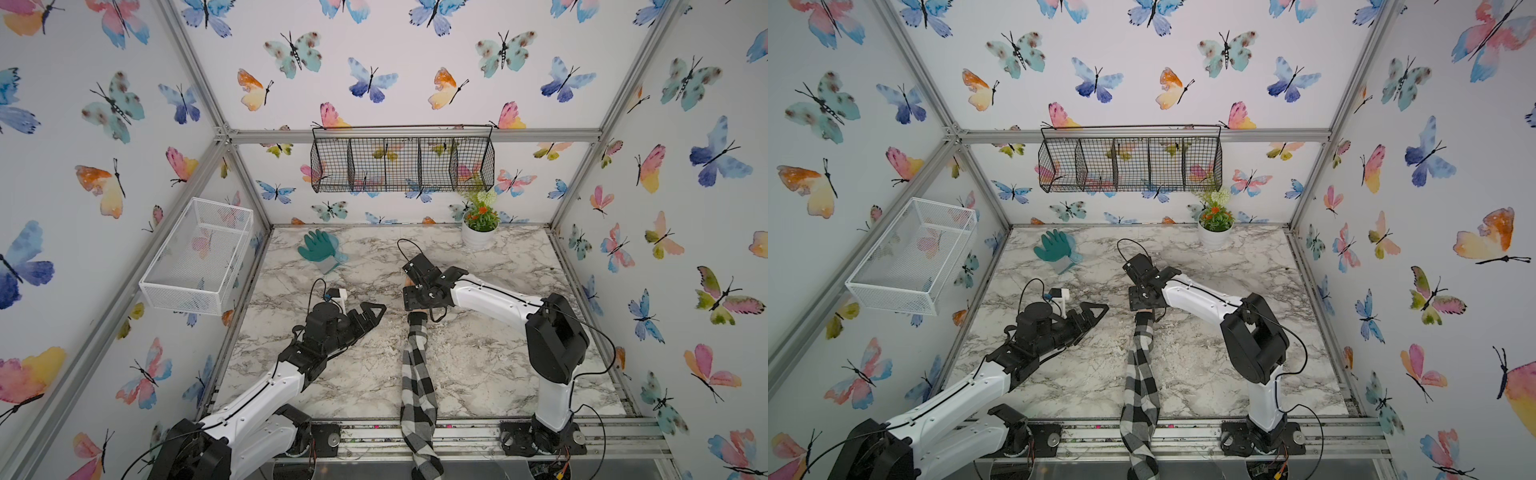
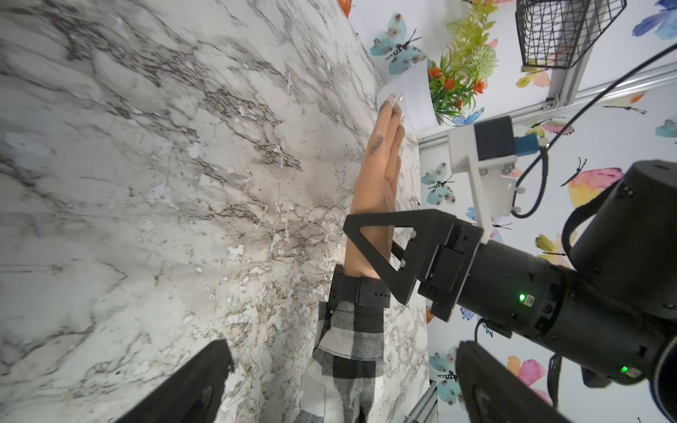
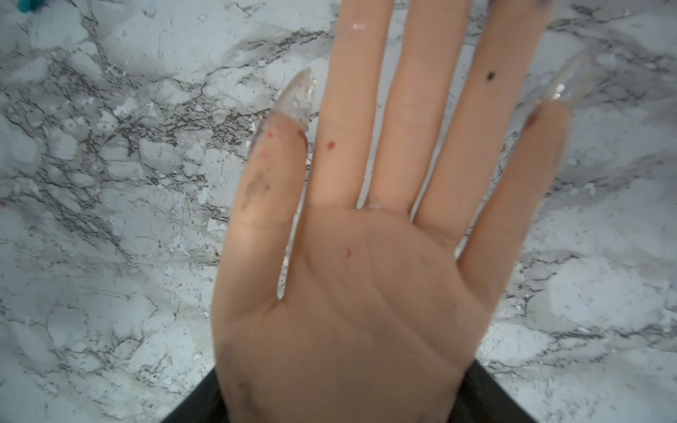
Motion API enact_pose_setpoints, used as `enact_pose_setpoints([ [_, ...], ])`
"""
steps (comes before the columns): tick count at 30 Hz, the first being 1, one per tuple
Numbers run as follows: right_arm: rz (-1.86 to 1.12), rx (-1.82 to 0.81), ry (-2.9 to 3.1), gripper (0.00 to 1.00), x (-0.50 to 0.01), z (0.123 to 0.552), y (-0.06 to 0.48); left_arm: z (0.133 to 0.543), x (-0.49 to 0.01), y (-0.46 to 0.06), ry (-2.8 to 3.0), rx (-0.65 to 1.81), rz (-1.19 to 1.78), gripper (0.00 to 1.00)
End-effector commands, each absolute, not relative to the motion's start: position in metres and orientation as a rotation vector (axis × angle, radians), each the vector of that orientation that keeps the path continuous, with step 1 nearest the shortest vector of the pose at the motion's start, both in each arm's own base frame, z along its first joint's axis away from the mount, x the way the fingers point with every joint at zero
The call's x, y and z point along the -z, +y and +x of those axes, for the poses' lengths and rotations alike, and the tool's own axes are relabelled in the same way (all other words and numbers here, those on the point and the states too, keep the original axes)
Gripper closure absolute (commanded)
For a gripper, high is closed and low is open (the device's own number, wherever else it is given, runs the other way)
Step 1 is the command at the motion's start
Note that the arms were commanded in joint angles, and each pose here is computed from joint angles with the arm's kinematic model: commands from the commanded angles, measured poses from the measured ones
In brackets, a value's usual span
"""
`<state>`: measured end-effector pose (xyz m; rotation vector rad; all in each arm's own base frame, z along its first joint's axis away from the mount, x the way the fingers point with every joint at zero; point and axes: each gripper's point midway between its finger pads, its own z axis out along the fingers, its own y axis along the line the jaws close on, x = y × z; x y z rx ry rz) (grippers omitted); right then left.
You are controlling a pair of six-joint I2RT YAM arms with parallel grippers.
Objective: Take off the watch
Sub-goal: Adjust the hand at the center of the board.
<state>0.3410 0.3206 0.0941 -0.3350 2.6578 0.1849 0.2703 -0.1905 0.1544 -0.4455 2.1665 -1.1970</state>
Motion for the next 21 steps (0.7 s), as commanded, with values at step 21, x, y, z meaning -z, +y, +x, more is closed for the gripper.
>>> enact_pose_setpoints([
  [21,-0.502,-0.012,2.801,0.09,-0.039,0.336,0.333,0.274,-0.135,-0.162,2.239,1.081,-0.550,0.02],
])
